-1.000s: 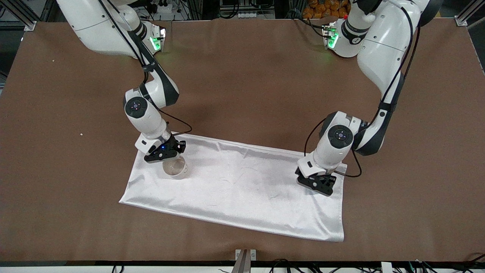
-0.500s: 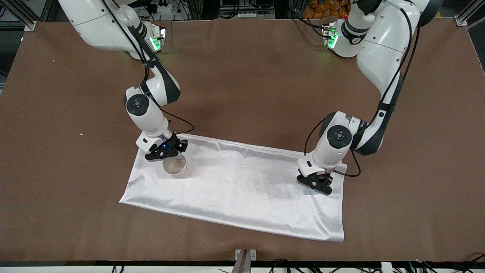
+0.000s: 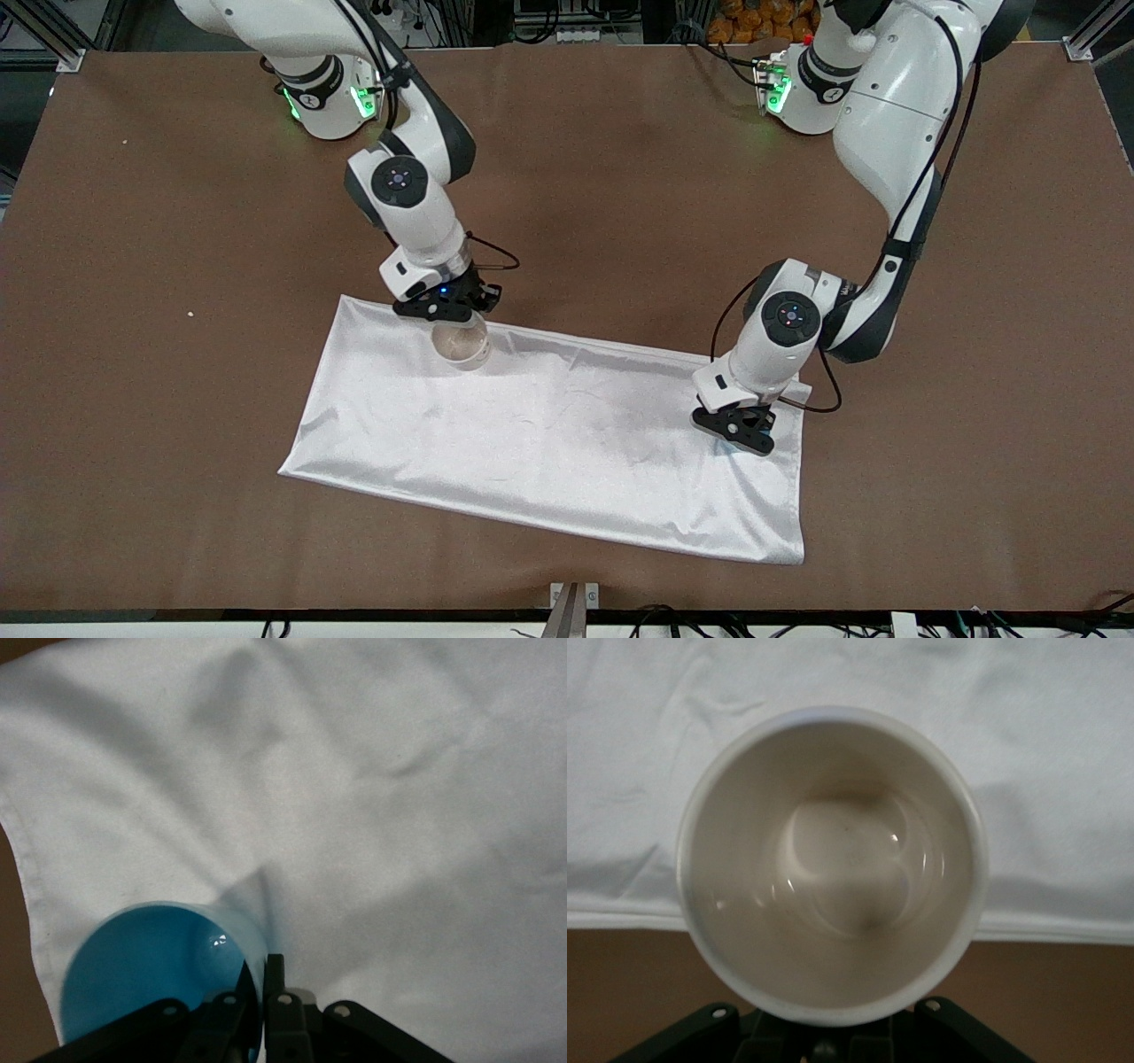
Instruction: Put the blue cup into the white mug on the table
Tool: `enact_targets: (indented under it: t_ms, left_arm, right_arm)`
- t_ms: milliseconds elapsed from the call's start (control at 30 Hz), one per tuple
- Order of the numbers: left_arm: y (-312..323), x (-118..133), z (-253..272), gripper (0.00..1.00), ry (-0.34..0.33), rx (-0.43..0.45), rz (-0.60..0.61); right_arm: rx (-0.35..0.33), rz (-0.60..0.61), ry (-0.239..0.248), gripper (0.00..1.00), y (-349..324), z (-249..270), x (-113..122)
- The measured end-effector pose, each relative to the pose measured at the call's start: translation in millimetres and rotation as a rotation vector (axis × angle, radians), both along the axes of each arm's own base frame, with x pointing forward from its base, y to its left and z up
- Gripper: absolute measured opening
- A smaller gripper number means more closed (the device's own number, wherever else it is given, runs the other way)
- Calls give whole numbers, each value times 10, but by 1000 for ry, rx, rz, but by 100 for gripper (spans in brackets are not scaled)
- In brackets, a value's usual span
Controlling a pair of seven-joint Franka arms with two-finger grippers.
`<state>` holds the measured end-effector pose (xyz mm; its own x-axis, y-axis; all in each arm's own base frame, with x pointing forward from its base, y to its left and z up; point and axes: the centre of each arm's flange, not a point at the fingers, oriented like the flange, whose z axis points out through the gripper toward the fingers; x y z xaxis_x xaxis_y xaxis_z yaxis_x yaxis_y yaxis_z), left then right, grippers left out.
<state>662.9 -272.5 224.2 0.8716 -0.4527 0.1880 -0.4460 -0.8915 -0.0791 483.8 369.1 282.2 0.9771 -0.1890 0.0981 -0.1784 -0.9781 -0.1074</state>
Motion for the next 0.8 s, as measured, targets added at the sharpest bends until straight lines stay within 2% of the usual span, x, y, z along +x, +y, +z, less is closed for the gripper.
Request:
enact_targets:
  t_ms: [300, 800]
  left_arm:
    - [36, 29, 296, 5, 10, 23, 11]
    - [150, -4, 1096, 5, 8, 58, 36]
  right_arm:
    - [7, -33, 28, 8, 611, -62, -568]
    - [-28, -24, 79, 8, 957, -425, -1032]
